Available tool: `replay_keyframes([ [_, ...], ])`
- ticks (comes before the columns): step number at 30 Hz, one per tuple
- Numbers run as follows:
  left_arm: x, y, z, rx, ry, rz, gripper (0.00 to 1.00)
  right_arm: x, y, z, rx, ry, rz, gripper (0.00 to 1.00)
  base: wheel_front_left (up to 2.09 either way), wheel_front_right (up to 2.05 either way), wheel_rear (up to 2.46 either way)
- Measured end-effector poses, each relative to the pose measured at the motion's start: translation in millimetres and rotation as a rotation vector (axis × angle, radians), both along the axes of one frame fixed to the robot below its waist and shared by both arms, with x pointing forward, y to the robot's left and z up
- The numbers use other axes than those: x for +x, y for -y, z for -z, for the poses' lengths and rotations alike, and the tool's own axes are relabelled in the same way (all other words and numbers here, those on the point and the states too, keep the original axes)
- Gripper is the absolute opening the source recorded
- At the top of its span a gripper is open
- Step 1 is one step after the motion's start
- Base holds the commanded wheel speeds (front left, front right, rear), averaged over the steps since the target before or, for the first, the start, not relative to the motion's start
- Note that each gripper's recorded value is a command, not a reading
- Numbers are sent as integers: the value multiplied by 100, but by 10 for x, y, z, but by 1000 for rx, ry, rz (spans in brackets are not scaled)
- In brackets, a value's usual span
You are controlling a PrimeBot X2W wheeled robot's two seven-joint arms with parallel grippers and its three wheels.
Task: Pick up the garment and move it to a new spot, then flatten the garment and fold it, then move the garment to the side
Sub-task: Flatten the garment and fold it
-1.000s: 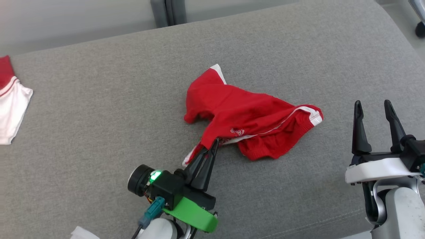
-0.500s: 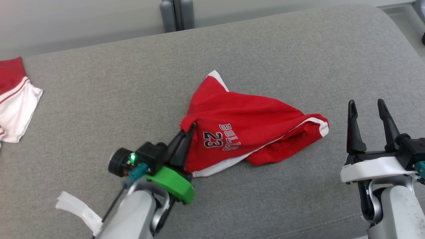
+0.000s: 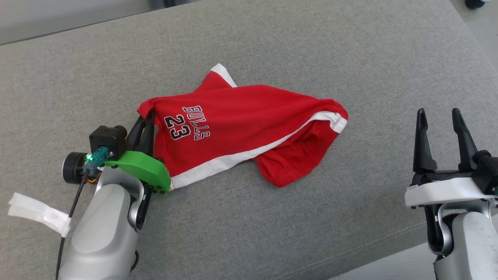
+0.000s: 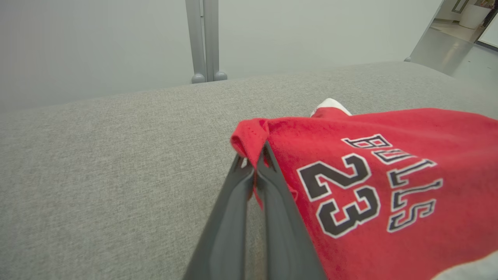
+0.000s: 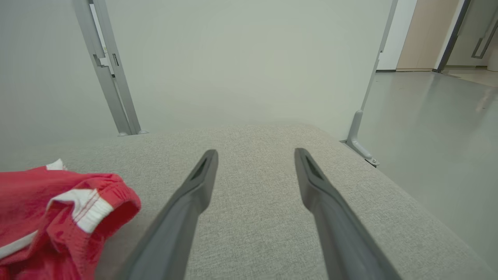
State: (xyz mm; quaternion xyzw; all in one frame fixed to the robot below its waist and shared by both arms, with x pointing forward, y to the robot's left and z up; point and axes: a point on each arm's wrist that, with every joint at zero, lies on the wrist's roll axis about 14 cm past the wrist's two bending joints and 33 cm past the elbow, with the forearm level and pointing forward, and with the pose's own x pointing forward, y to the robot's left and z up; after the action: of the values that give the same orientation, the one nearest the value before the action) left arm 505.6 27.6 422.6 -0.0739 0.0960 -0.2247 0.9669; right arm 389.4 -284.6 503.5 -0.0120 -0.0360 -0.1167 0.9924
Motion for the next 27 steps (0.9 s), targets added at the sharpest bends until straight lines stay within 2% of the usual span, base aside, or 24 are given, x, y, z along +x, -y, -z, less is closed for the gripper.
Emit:
replay_keyframes([
  [5, -1, -82, 211, 11, -64, -30, 0, 33, -35, 51, 1, -14, -11, 100, 0, 0, 0],
  [10, -6, -193, 193, 8, -64, -62, 0, 82, -103, 48, 2, -11, -33, 100, 0, 0, 0],
  [11, -18, -203, 174, 2, -61, -66, 7, 90, -119, 46, -1, -10, -38, 100, 0, 0, 0],
  [12, -49, -227, 132, -11, -55, -79, 62, 103, -153, 38, 1, -7, -48, 100, 0, 0, 0],
  [13, -68, -247, 123, -12, -53, -85, 100, 109, -174, 33, 0, -6, -54, 100, 0, 0, 0],
  [27, -531, -658, -322, -70, 65, -201, 100, 112, -579, -134, -2, 40, -173, 100, 0, 0, 0],
])
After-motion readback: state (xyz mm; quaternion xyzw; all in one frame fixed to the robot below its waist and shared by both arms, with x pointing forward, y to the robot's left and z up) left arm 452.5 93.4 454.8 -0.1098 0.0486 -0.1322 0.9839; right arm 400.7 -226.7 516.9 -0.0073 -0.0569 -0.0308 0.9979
